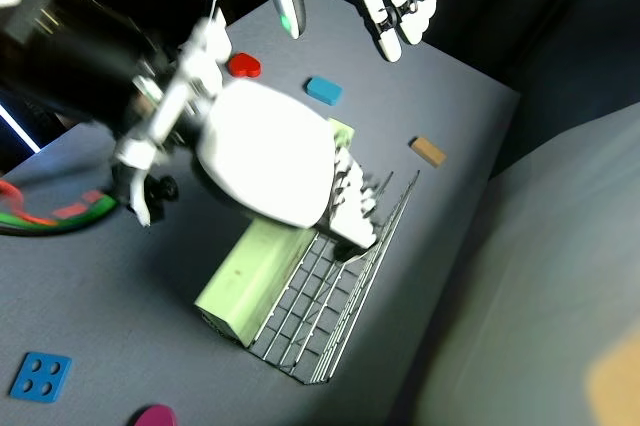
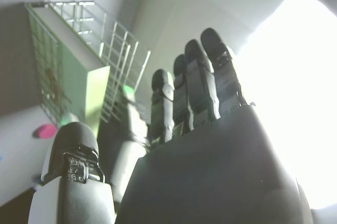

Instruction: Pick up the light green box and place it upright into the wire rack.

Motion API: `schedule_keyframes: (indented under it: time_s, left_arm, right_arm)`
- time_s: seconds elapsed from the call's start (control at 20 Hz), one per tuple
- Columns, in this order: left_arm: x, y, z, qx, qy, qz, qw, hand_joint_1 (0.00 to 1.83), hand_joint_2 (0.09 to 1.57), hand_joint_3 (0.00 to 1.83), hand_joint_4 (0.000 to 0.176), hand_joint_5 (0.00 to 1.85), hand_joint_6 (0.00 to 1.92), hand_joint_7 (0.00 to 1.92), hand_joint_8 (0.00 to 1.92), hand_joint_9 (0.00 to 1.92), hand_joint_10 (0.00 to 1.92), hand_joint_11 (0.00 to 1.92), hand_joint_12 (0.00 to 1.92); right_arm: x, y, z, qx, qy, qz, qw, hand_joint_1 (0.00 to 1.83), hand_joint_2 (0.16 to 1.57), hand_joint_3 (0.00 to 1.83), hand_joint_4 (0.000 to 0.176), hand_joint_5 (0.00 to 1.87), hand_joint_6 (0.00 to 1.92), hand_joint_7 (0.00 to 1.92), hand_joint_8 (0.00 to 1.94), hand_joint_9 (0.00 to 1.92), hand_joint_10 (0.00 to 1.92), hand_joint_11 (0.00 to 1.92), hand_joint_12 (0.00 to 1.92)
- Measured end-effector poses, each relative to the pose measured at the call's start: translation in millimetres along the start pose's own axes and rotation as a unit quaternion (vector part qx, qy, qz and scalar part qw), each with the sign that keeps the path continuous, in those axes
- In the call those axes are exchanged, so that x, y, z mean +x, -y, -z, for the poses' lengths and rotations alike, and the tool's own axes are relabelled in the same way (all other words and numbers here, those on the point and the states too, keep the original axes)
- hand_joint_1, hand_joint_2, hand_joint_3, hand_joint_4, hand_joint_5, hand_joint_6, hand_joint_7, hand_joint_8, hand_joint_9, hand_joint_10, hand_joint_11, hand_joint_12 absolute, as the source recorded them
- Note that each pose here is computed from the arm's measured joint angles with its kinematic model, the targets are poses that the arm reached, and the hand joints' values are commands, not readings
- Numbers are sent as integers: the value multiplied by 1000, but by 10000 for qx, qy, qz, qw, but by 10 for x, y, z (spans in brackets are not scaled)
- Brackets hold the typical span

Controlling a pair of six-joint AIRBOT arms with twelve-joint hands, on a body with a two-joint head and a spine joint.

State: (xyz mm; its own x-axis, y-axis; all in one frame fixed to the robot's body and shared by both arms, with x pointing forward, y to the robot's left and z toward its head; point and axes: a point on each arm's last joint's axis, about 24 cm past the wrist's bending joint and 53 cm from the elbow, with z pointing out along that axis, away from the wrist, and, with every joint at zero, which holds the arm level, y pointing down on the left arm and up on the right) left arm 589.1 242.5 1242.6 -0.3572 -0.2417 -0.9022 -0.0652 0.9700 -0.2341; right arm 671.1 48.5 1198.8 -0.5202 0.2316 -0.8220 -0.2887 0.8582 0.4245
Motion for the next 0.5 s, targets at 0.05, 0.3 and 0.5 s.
schedule_keyframes:
  time_s: [0.05, 0.3, 0.5]
  left_arm:
    - [12, 31, 6, 34, -12, -19, 10000, 192, 1220, 0, 53, 209, 3, 154, 0, 183, 1, 0, 573]
    - [50, 126, 28, 128, -50, -60, 9999, 188, 1221, 0, 54, 197, 2, 153, 0, 182, 0, 0, 692]
    - [112, 314, 27, 298, -120, -191, 9993, 174, 1231, 3, 56, 202, 5, 173, 6, 209, 7, 0, 720]
  right_arm:
    - [-81, 4, 115, -51, 77, -1, 10000, 746, 942, 0, 8, 311, 0, 308, 0, 275, 0, 0, 1113]
    - [-239, 169, 703, -77, 293, 26, 9995, 692, 956, 0, 10, 316, 5, 327, 5, 282, 3, 0, 1079]
    - [-264, 365, 1198, -101, 461, -37, 9989, 613, 1048, 0, 0, 555, 23, 671, 33, 588, 436, 369, 1274]
